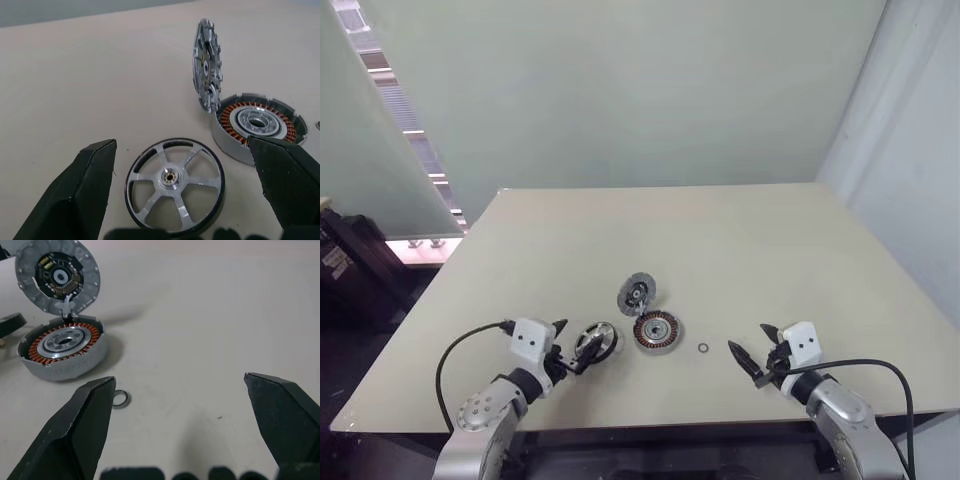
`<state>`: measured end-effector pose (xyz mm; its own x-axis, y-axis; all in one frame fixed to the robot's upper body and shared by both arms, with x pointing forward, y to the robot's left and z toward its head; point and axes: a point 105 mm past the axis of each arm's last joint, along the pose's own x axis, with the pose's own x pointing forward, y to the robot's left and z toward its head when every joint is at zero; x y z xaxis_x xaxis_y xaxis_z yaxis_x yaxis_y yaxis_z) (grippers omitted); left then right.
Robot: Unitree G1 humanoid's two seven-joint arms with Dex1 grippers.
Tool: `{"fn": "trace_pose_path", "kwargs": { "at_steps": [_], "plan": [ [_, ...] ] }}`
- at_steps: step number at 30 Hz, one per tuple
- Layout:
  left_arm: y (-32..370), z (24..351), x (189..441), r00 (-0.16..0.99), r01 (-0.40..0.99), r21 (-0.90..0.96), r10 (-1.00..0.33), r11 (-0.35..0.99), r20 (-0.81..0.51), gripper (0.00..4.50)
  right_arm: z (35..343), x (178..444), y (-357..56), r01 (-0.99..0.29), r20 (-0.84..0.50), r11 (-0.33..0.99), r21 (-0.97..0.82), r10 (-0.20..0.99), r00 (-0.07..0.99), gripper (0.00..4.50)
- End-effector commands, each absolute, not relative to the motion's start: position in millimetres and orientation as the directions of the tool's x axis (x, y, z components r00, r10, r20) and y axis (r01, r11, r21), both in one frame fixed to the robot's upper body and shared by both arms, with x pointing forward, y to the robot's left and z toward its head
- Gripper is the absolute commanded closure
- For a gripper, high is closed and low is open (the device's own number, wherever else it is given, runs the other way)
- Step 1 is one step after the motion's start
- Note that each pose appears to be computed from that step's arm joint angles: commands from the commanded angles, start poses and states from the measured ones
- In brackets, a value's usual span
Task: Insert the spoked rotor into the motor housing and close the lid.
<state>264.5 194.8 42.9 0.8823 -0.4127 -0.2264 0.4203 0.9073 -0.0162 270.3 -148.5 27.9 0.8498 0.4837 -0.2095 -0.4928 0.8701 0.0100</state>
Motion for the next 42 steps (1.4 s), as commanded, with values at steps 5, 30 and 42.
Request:
{"fn": "trace_pose_path", "kwargs": {
  "at_steps": [5, 30, 42],
  "plan": [
    [193.3, 54.7, 267.3, 0.887, 0.431, 0.005, -0.422, 0.902, -0.187, 0.03, 47.8, 273.0, -143.0, -0.488, -0.131, 0.873, 0.006, 0.485, 0.865, 0.00],
    [175.1, 49.7, 258.8, 0.824, 0.523, 0.001, -0.506, 0.852, -0.256, 0.03, 36.4, 283.6, -87.9, -0.629, -0.247, 0.776, 0.046, 0.619, 0.746, 0.00],
    [166.0, 36.5, 243.4, 0.759, 0.599, 0.010, -0.564, 0.801, -0.325, 0.03, 8.3, 287.5, -81.8, -0.673, -0.341, 0.739, -0.006, 0.632, 0.696, 0.00]
  ]
}}
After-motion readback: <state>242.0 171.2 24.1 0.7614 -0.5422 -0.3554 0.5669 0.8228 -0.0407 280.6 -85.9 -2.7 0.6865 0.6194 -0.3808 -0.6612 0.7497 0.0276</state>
